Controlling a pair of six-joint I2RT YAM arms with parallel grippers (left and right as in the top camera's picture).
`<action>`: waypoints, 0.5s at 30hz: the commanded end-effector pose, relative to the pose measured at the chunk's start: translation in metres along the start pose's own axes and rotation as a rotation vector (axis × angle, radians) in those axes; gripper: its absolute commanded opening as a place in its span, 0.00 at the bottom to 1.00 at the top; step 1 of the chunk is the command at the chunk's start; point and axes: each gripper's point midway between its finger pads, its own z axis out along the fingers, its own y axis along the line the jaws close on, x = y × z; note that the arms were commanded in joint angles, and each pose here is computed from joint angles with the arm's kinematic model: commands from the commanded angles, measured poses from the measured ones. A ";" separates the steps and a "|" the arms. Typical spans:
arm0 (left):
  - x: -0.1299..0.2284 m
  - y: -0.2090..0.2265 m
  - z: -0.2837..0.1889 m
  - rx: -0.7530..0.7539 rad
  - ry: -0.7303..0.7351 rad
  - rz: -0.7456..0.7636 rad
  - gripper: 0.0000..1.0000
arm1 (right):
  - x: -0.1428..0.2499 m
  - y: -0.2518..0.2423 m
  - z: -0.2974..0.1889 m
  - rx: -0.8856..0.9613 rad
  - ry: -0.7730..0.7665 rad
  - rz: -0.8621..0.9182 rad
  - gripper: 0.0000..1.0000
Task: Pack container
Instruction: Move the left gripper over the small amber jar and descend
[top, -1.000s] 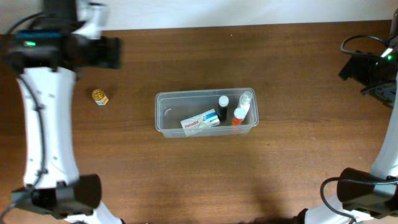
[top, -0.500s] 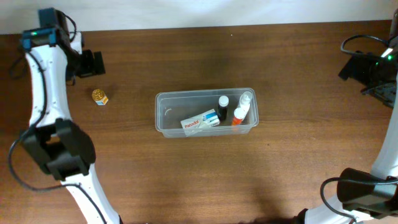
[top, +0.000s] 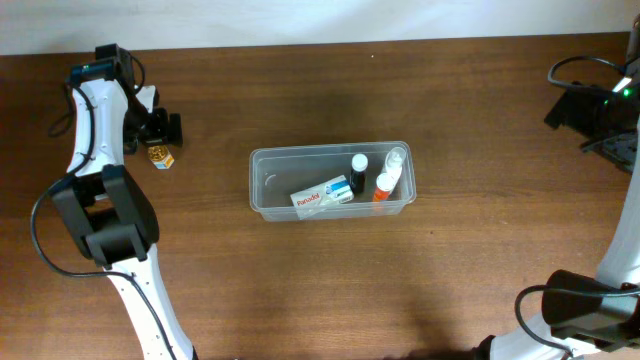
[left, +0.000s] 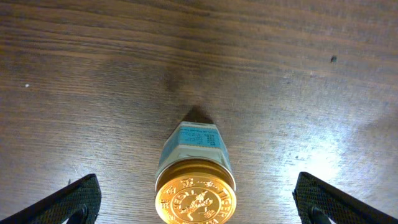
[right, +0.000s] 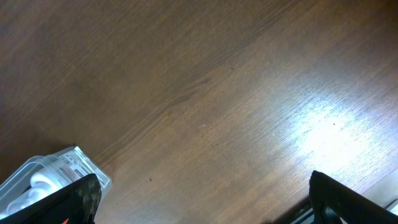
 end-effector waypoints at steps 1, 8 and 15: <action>0.009 0.003 0.015 0.004 0.055 0.114 0.99 | -0.002 -0.005 -0.011 0.000 -0.034 0.010 0.98; 0.021 -0.007 0.038 0.069 0.121 0.190 0.99 | -0.002 -0.005 -0.011 0.000 -0.034 0.010 0.98; 0.029 -0.014 0.056 0.119 0.164 0.251 0.99 | -0.002 -0.005 -0.011 0.000 -0.034 0.010 0.98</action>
